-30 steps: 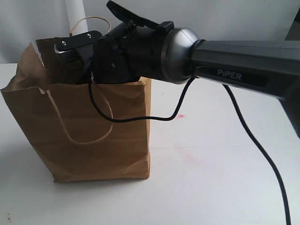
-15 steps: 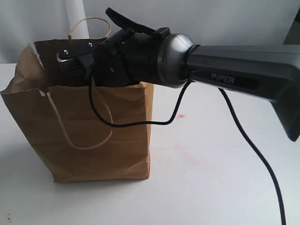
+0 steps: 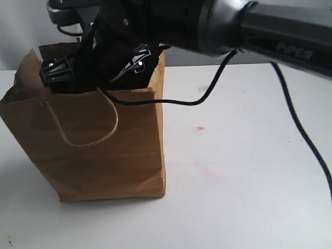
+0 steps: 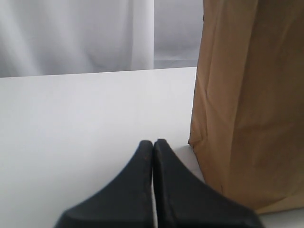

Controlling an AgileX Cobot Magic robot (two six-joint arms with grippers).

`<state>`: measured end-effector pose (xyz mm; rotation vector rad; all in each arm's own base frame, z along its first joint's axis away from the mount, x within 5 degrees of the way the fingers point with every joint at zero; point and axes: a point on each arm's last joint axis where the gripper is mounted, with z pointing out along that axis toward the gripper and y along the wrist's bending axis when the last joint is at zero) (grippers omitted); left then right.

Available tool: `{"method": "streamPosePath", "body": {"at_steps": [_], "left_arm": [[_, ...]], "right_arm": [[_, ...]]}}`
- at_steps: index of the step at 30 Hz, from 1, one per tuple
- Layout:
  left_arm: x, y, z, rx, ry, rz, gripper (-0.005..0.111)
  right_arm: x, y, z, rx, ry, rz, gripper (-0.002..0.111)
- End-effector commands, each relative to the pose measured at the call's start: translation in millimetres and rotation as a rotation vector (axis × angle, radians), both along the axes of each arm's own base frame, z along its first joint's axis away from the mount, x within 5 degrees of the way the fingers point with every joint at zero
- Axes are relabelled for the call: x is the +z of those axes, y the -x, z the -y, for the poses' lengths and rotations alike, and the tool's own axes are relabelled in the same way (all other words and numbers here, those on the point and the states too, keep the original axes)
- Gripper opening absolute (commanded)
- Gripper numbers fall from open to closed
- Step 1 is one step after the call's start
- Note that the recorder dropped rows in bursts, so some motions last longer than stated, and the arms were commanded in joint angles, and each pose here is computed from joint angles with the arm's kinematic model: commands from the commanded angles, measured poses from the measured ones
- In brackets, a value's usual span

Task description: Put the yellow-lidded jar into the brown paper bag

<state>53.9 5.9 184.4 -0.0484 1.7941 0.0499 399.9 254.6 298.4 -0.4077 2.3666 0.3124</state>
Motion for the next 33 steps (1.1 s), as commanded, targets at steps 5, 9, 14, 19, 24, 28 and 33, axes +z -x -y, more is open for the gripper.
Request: {"method": "streamPosePath", "body": {"at_steps": [5,9,14,19,24,28,33], "left_arm": [[1,0,1,-0.006,0.007,0.009,0.001],[1,0,1,-0.006,0.007,0.009,0.001],[1,0,1,-0.006,0.007,0.009,0.001],[1,0,1,-0.006,0.007,0.009,0.001],[1,0,1,-0.006,0.007,0.009,0.001],[1,0,1,-0.006,0.007,0.009,0.001],[1,0,1,-0.006,0.007,0.009,0.001]], "right_arm": [[56,24,19,-0.009,-0.041,0.039,0.029],[72,39,29,0.046,0.034,0.028,0.000],[92,74,51,0.072,0.065,0.026,0.000],[92,142,91,0.077,0.008,0.052,0.000],[72,217,130,0.069,-0.221,0.158,0.000],[40,252,154,0.048,-0.293,0.248,0.000],[5,273,167,0.044,-0.266,0.181,0.000]]}}
